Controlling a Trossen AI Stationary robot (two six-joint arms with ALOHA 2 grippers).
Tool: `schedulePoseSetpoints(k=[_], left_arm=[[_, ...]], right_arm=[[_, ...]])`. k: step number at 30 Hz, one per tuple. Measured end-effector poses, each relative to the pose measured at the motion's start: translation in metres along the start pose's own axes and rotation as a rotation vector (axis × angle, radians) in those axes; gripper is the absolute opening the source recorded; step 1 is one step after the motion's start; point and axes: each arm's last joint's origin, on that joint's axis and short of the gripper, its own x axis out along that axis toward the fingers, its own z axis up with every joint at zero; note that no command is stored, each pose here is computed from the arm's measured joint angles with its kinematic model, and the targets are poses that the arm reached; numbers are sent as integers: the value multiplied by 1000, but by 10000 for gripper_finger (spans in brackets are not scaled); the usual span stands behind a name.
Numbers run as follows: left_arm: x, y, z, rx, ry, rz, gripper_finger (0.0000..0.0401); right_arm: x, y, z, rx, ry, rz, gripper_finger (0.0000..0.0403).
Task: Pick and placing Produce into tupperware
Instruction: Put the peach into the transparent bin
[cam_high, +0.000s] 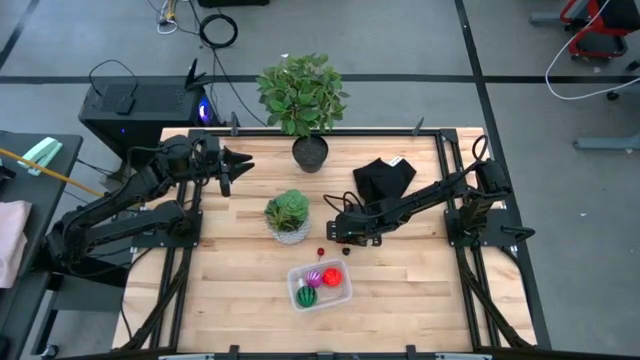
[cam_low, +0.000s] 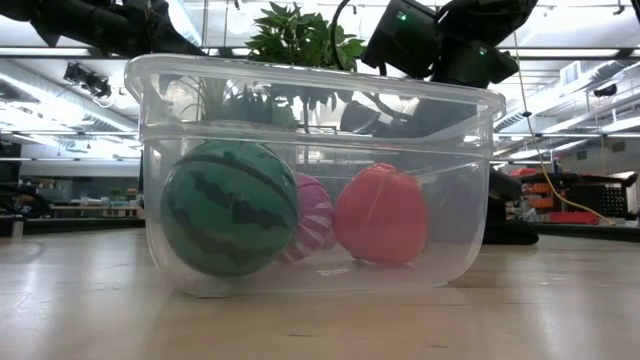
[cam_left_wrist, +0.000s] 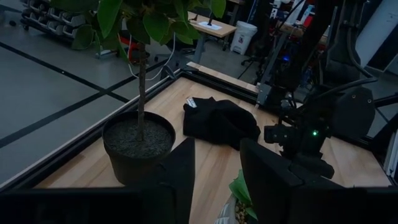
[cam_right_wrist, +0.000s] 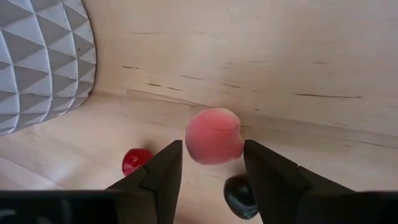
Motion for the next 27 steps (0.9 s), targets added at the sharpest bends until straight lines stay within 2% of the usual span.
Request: schedulePoseSetpoints(k=[27], left_arm=[[0,0,0,0,0,0,133]], right_arm=[[0,2,0,-3,7,23,133]])
